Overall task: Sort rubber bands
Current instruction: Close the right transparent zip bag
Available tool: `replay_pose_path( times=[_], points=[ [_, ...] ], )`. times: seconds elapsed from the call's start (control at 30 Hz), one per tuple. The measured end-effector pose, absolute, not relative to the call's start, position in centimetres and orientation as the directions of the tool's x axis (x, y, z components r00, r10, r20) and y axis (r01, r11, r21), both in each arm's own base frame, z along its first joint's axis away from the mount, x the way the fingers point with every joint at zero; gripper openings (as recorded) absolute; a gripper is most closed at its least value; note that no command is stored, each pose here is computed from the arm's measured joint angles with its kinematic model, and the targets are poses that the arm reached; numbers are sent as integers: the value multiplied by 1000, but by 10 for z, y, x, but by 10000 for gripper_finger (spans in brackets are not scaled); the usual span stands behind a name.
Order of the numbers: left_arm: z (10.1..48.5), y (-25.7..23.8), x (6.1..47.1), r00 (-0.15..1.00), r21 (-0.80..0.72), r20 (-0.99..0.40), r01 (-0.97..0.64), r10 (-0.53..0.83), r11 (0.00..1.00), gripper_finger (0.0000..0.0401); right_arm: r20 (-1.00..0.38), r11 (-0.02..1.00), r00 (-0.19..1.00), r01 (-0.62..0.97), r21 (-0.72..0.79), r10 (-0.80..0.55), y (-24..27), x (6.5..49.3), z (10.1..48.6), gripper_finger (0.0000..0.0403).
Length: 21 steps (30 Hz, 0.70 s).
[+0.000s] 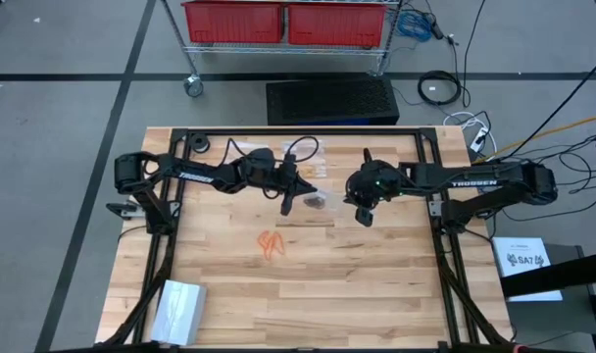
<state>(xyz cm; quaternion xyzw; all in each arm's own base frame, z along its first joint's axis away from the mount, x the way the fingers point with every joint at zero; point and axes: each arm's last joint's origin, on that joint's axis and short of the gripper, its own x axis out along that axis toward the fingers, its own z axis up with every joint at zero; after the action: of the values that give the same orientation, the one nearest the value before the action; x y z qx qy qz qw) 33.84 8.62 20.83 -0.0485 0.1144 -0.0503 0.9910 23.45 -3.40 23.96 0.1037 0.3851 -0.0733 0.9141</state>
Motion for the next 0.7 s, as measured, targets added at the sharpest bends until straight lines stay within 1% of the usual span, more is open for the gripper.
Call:
replay_pose_path(
  times=[0.13, 0.4, 0.57, 0.7],
  points=[
    [207, 86, 338, 966, -107, -239, 77, -100, 991, 0, -741, 966, 670, 222, 133, -52, -34, 232, 238, 20],
    [206, 89, 337, 965, -105, -247, 63, -87, 993, 0, -791, 960, 611, 245, 136, -43, -33, 227, 234, 12],
    [206, 91, 337, 965, -107, -250, 54, -80, 993, 0, -835, 949, 549, 279, 144, -35, -32, 221, 229, 12],
    [206, 91, 337, 965, -112, -250, 53, -80, 992, 0, -839, 940, 543, 303, 158, -34, -31, 219, 230, 14]
  ],
)
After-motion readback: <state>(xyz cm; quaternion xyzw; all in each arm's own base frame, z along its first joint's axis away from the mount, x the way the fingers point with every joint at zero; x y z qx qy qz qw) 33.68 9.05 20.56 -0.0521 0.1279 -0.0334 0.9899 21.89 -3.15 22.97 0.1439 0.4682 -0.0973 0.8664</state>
